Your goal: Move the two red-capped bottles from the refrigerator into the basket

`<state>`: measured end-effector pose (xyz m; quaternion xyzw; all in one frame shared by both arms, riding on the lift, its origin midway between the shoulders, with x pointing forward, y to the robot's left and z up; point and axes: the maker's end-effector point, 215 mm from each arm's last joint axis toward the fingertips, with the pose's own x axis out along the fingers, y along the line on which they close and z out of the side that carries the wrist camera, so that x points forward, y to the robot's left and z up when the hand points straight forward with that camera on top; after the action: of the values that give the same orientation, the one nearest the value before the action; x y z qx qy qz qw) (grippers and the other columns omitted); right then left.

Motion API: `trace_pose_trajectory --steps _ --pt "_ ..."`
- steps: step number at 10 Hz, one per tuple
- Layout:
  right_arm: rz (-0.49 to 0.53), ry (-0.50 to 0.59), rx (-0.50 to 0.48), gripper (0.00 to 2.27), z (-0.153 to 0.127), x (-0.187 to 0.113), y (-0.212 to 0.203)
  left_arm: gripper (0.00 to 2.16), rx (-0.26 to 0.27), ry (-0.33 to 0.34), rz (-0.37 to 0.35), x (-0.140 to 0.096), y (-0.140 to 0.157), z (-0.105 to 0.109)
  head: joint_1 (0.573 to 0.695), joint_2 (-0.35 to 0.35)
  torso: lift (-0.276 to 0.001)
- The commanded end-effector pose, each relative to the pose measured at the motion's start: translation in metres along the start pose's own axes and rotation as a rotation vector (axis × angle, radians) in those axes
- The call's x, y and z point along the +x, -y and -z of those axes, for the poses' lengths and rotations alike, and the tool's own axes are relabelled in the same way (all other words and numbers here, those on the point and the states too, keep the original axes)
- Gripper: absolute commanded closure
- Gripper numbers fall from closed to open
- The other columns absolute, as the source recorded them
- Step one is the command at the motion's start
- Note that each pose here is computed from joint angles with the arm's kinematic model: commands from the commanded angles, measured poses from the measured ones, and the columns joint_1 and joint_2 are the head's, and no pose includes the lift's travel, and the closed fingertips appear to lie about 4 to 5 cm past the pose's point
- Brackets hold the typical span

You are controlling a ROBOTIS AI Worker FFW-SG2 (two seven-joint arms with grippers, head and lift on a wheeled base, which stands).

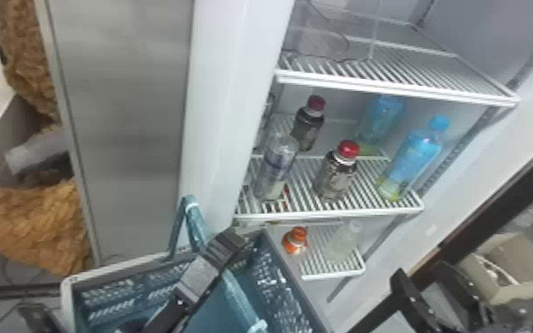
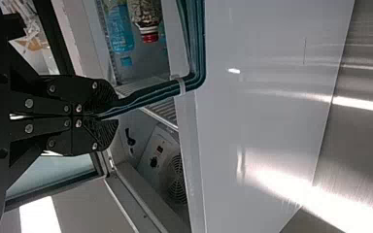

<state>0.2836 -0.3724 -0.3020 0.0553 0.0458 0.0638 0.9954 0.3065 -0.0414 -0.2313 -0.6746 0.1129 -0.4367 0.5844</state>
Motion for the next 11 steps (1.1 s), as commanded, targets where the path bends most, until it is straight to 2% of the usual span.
trace_pose_trajectory --steps 1,6,11 --pt "0.001 0.0 0.004 0.19 0.001 0.0 0.001 1.2 0.0 -0.001 0.001 0.0 0.0 0.0 0.695 -0.35 0.0" --pt "-0.002 0.007 0.009 0.2 0.001 0.003 0.0 1.2 -0.003 0.003 0.001 0.0 0.0 0.0 0.695 -0.35 0.0" --pt "0.024 0.037 0.008 0.2 0.009 0.027 0.015 1.2 -0.002 -0.005 0.007 0.002 0.002 0.001 0.695 -0.35 0.0"
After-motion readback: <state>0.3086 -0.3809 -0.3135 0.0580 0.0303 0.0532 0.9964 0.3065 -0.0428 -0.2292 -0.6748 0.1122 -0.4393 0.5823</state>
